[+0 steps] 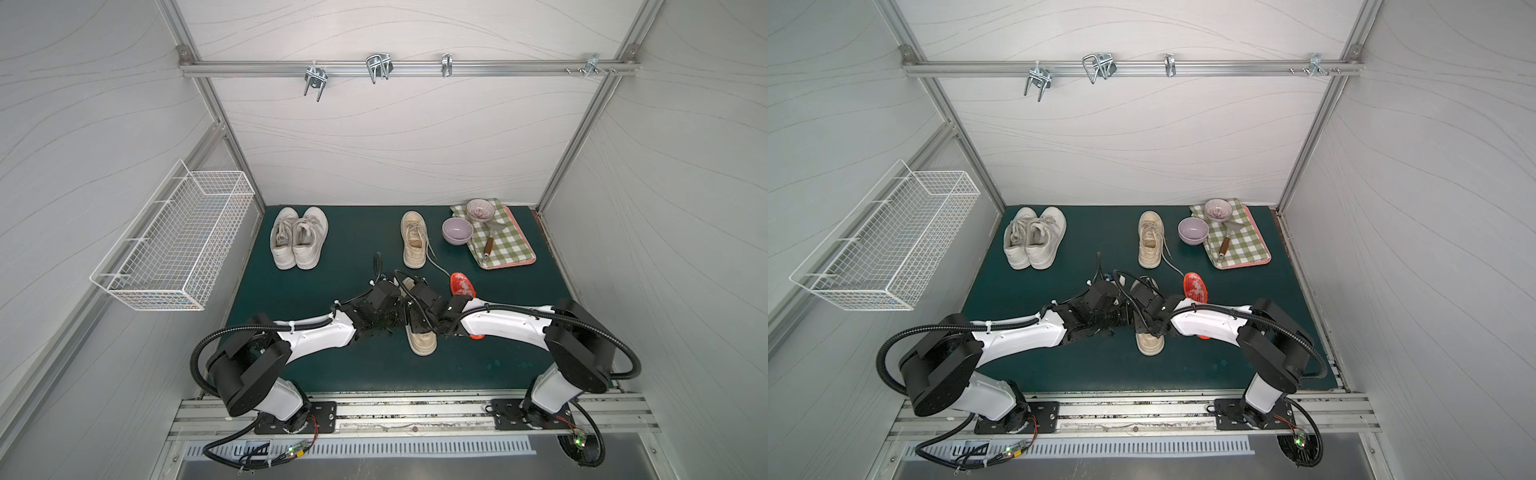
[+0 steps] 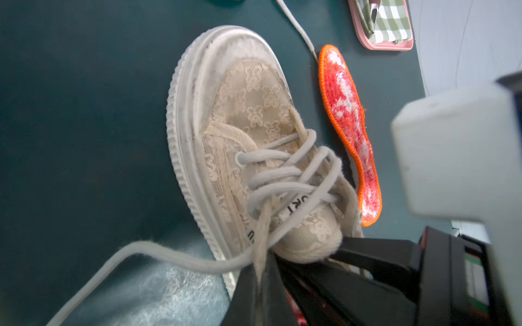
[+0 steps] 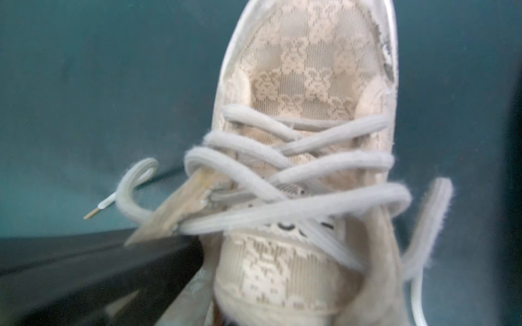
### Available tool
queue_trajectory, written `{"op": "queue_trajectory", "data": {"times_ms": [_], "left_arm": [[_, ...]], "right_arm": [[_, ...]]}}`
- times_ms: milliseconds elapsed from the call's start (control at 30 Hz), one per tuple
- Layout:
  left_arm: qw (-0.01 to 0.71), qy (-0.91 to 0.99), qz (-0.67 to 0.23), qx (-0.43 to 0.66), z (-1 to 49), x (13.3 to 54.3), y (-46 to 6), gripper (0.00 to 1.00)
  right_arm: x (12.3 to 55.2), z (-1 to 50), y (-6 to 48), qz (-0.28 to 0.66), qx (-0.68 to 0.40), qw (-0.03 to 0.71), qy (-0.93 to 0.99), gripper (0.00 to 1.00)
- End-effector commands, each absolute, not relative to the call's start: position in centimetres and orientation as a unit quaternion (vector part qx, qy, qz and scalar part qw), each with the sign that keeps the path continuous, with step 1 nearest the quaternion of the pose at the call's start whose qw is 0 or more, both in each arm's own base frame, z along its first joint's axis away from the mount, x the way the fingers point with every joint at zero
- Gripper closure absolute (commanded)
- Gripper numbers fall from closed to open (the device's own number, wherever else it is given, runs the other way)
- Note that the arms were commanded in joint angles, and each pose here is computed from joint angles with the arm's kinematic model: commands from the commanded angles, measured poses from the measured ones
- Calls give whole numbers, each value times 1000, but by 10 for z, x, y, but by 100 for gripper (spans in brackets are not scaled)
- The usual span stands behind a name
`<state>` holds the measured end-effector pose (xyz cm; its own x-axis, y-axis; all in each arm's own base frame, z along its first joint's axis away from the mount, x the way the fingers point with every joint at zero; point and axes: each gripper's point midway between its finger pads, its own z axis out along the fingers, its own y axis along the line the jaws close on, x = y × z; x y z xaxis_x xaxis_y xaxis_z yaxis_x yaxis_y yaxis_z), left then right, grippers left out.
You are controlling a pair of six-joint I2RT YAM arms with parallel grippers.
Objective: Remove the insole from the shoe
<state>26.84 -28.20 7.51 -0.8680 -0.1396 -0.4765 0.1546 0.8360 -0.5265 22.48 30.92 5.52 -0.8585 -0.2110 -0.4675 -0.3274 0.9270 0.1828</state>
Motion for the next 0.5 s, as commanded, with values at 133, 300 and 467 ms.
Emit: {"op": "queue_trajectory", "data": {"times_ms": [133,300,467], "left_arm": [[252,930,-267,23,73,271,-283,84],[240,935,-260,31,66,268,-283,70],[216,950,-225,17,48,268,-277,69]], "right_arm": [[221,69,313,152,-149,236,948,100],[222,86,313,169,-150,255,940,100],[218,100,322,194,-171,257,931,100]]}}
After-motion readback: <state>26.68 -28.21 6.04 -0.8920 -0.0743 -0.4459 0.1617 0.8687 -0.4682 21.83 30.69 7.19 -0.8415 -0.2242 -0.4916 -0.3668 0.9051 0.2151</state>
